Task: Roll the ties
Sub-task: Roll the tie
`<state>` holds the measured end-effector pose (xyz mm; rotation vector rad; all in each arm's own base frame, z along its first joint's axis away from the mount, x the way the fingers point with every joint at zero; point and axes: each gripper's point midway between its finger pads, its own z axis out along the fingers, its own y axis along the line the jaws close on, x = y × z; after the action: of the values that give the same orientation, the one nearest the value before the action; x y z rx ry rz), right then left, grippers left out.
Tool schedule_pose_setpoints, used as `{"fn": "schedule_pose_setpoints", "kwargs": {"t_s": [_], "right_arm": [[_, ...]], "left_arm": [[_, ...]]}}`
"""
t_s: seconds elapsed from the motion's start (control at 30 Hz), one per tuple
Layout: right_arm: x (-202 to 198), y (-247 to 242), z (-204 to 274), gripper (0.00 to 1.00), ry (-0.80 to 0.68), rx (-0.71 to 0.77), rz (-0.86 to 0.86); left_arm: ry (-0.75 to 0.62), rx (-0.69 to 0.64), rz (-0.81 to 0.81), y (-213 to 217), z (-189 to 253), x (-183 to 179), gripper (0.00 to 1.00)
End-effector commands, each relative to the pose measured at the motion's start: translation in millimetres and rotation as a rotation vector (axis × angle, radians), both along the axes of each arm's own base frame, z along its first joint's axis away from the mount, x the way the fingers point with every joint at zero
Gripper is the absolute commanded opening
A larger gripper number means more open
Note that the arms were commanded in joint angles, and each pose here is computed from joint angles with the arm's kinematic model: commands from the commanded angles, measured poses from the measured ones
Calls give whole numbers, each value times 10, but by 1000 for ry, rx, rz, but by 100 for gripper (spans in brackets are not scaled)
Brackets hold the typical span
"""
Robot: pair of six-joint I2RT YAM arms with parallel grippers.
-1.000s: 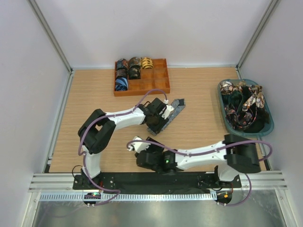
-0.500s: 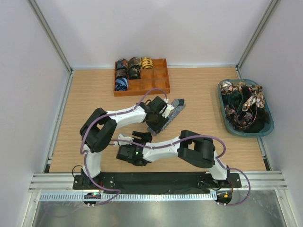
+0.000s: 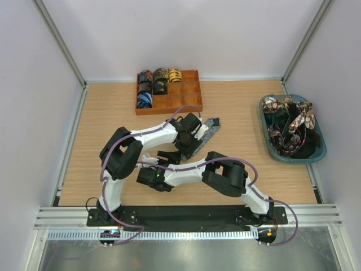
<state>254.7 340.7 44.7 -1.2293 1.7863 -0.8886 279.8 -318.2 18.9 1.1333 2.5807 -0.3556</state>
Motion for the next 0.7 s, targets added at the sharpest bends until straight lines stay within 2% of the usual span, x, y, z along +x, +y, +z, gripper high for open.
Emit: {"fn": "schedule_pose_setpoints", "kwargs": {"t_s": [0.0,0.43,0.67], "right_arm": [[9,-71,-129,72,50,-49,-1],[74,-248,-336,69,62,-155,-24],[62,-398,-442,67,86,-188,-62]], "left_arm": [[214,146,-8,307,-318,-440,28],[336,185,-26,320,-140,-589,29],[309,212,-8,379,-83,-514,30]]}}
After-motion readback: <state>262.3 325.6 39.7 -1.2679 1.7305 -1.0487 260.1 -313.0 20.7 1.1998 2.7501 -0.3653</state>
